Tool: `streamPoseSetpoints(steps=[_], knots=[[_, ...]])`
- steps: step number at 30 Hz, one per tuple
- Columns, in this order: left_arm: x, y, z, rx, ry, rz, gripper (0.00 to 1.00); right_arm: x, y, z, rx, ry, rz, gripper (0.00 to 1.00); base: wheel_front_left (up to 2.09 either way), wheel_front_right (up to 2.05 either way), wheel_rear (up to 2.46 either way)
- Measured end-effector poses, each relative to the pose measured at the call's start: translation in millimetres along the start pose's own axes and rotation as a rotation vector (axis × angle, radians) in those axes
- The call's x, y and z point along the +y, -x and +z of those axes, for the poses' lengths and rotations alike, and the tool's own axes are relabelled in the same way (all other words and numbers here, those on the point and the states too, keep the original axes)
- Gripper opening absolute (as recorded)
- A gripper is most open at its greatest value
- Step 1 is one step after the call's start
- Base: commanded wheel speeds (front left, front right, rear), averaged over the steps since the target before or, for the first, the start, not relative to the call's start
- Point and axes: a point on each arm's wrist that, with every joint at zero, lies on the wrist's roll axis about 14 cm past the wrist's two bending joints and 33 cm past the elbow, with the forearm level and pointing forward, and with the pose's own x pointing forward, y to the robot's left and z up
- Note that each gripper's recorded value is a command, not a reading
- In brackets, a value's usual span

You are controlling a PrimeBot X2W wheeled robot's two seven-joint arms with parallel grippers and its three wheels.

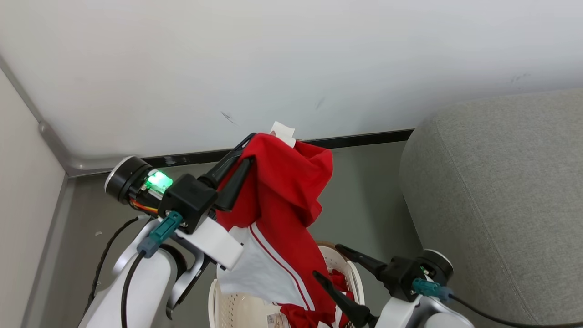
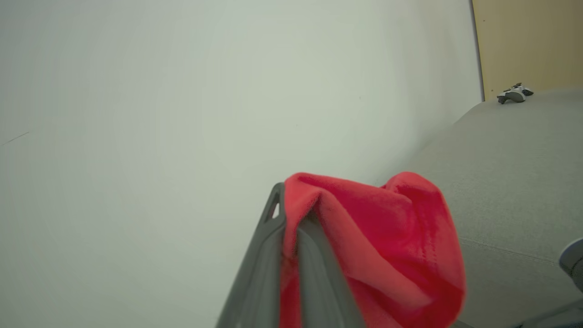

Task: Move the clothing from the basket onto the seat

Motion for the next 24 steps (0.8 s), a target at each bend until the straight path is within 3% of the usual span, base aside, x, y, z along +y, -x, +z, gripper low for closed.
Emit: streamPoseSetpoints(steps=[7,19,24], knots=[[-2.9,-11.8,16.9,-0.007,-0.004,-0.008,0.0,-3.0,-8.0,6.7,-0.009,0.043,0.005,1.0,0.0,0.0,0.0],[-25.4,-17.3,13.9,0.03,0.055,-0.049,0.0,27.6,-21.7,-8.6,0.021,0.022,0.069,1.0,0.0,0.0,0.0],[-28.4,-20.6,16.7,0.028,0.061,-0.055,0.0,36.8,-31.5,1.3,-0.017,0.019,0.089,1.0,0.0,0.0,0.0]])
